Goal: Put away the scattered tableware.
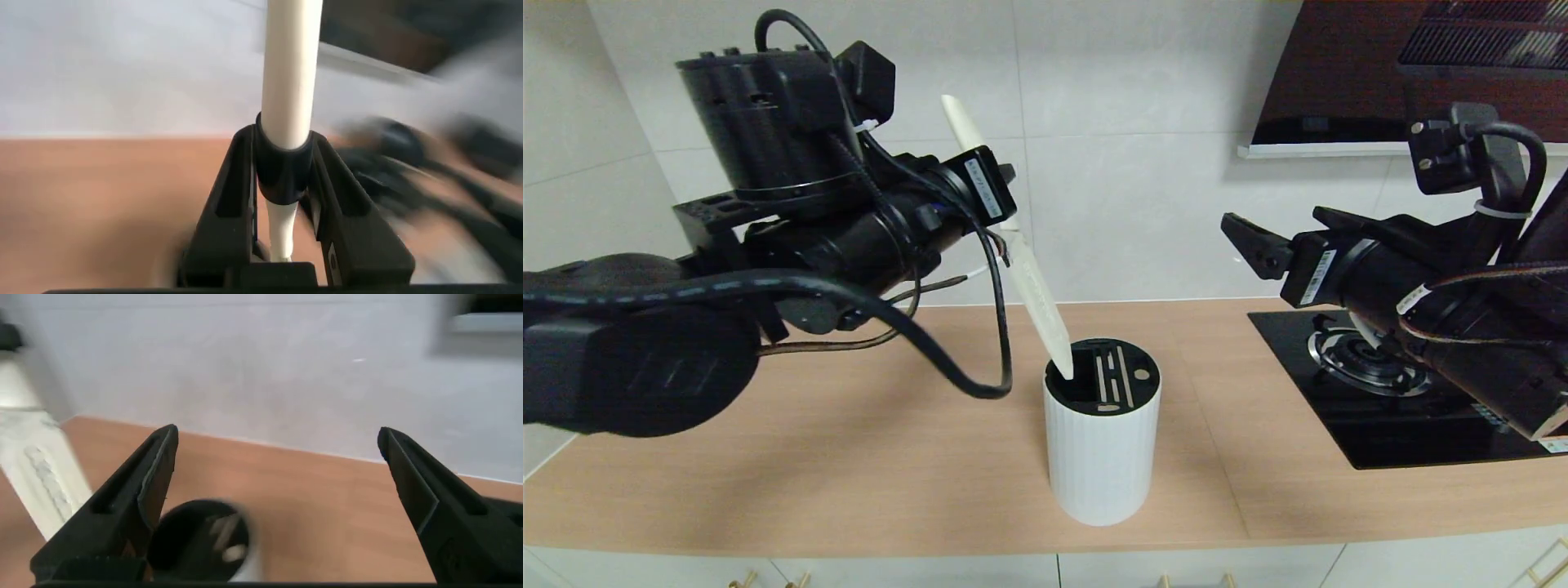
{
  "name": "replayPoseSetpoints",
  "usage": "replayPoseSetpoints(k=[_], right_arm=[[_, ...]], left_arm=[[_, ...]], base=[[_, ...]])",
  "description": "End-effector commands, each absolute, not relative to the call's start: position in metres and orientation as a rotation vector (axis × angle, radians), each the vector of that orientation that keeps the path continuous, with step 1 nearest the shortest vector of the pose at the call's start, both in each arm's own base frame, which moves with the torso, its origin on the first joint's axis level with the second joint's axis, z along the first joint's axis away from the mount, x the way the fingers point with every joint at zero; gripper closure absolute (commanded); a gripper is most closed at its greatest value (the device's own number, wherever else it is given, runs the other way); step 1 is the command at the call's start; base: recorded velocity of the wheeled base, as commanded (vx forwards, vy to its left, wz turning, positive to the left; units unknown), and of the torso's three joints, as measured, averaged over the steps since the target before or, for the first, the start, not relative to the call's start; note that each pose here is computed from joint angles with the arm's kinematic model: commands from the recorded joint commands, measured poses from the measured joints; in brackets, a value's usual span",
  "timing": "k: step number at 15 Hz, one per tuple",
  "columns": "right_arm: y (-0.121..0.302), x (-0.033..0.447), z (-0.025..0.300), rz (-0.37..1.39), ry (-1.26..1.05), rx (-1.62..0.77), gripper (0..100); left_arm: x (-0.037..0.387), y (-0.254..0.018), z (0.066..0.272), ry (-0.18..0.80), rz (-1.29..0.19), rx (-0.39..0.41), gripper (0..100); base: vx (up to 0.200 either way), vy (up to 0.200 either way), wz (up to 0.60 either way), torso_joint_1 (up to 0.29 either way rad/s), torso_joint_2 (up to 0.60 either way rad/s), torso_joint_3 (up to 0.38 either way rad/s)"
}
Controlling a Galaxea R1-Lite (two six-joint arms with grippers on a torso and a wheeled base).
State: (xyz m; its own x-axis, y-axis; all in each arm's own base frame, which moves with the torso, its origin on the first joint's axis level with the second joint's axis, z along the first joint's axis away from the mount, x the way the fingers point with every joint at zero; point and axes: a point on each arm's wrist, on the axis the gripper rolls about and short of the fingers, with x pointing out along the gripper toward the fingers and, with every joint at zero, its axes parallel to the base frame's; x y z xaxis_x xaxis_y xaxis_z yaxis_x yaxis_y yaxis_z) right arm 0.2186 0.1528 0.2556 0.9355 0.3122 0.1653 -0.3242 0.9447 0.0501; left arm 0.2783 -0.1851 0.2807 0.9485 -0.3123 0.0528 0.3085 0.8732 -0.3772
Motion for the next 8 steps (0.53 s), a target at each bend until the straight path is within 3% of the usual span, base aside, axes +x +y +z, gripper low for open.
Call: replayPoseSetpoints(k=[1, 3, 8], right_arm=[[0.153, 0.228, 0.248, 0.31, -0.132, 0.057, 0], [0.155, 0.231, 0.242, 0.308, -0.117, 0.032, 0], [0.154, 0.229, 0.244, 0.306, -0.122, 0.035, 0]], left_arm=[[0.287, -0.205, 0.268, 0.022, -0.264, -0.337, 100], [0.281, -0.216, 0.269, -0.027, -0.185, -0.298, 100], [0.29, -0.25, 0.242, -0.193, -0.103, -0.182, 100]], base=[[0.0, 0.0, 0.0, 0.0, 0.0, 0.0], [0.0, 0.0, 0.0, 0.0, 0.0, 0.0], [0.0, 0.0, 0.0, 0.0, 0.0, 0.0]])
